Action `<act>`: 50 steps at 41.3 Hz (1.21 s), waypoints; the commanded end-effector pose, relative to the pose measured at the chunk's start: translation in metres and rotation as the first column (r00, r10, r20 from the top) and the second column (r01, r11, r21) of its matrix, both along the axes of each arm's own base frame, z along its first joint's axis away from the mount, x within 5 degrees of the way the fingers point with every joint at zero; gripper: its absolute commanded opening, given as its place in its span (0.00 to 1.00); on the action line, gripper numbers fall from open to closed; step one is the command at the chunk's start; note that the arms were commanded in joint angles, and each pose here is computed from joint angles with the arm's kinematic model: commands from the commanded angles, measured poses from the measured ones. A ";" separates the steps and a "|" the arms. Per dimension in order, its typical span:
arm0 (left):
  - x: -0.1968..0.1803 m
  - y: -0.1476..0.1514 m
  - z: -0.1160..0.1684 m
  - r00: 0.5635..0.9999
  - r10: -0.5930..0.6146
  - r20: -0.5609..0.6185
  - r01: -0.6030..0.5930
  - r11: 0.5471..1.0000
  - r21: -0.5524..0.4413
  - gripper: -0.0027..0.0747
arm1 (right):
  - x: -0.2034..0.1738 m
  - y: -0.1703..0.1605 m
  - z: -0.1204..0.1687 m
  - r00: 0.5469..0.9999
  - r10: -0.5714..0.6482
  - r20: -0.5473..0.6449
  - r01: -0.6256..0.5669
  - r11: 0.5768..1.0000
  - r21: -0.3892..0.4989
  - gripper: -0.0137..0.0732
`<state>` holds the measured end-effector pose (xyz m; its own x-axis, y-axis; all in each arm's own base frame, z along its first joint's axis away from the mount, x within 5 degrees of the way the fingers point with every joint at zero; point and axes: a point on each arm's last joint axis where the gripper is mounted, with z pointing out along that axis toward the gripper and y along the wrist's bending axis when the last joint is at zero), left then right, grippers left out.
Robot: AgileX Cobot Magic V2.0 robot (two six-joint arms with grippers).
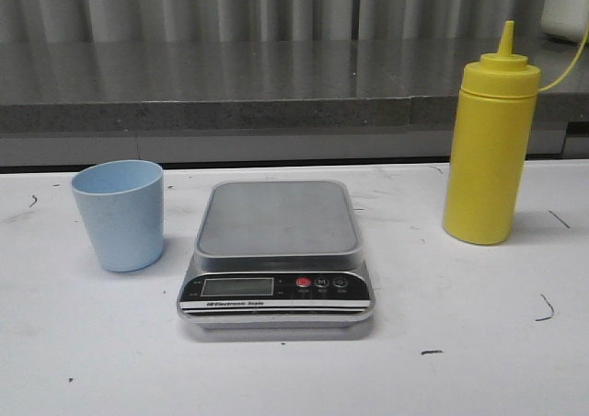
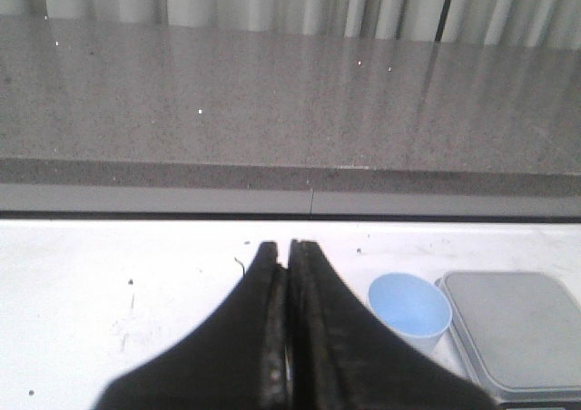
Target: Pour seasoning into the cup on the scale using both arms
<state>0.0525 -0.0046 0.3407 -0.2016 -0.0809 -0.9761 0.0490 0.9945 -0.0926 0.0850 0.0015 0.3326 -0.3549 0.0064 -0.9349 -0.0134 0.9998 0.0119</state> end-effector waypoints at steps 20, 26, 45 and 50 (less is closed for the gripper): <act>0.015 -0.001 -0.011 0.999 0.003 -0.035 -0.003 1.000 -0.012 0.06 | 0.027 -0.001 -0.006 0.992 0.020 -0.124 -0.030 0.996 -0.081 0.23; 0.020 -0.001 -0.004 0.998 0.002 -0.055 -0.003 1.000 -0.011 0.36 | 0.029 -0.001 -0.007 0.991 0.022 -0.135 -0.034 0.996 -0.085 0.60; 0.097 -0.019 0.021 0.930 -0.137 -0.342 0.161 0.986 0.041 0.67 | 0.030 -0.001 -0.007 0.991 0.022 -0.133 -0.034 0.996 -0.085 0.72; 0.125 -0.030 0.020 0.888 -0.179 -0.423 0.219 0.975 0.048 0.67 | 0.030 -0.001 -0.007 0.991 0.022 -0.133 -0.034 0.996 -0.085 0.72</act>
